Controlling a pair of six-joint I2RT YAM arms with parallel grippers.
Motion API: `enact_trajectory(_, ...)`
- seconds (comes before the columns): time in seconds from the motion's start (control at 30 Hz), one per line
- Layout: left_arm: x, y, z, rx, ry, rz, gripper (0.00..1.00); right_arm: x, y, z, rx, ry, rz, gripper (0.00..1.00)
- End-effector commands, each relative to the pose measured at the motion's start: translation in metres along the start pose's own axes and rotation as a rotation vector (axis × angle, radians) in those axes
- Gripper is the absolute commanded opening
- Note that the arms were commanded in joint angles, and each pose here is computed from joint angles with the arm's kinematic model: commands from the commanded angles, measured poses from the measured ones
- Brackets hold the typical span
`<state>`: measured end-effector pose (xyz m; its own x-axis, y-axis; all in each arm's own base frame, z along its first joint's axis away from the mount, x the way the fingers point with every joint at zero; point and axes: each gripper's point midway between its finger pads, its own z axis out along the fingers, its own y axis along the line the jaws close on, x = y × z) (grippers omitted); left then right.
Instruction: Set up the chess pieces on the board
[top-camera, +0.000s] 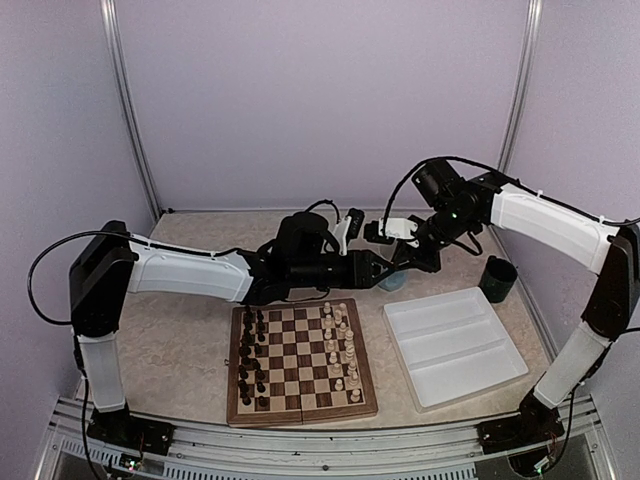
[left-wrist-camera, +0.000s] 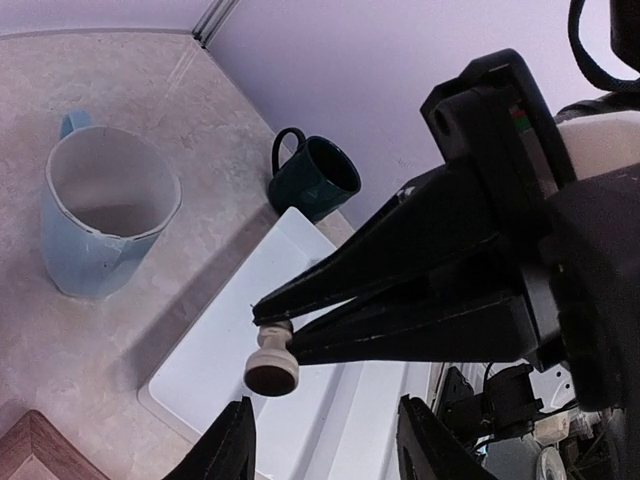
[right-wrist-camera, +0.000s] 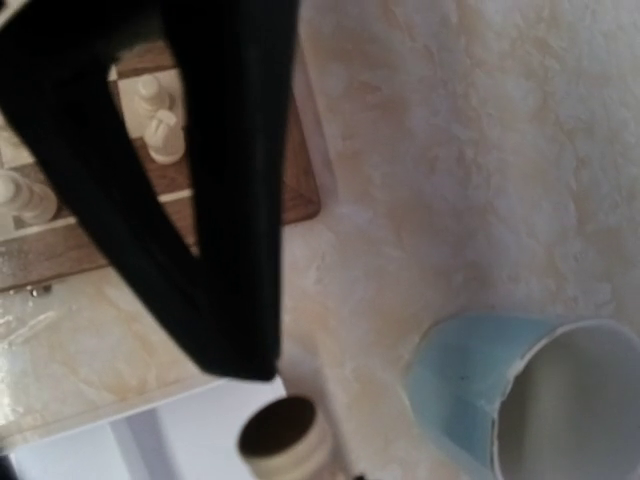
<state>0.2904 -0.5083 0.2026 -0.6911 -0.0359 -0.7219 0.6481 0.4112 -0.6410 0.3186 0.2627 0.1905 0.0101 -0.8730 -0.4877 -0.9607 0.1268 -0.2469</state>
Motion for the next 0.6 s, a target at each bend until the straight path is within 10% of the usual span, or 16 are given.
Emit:
enact_trajectory(0.0,-0.007,-0.009,0.007,0.041,-0.018,-0.022,0.47,-0.009,0.004,-0.014,0.027,-0.037,-0.01,0.05)
enact_trajectory(0.57,-0.01,-0.005,0.011,0.07,-0.041,-0.051,0.37,-0.013,0.023,-0.021,-0.011,-0.071,-0.027,0.06)
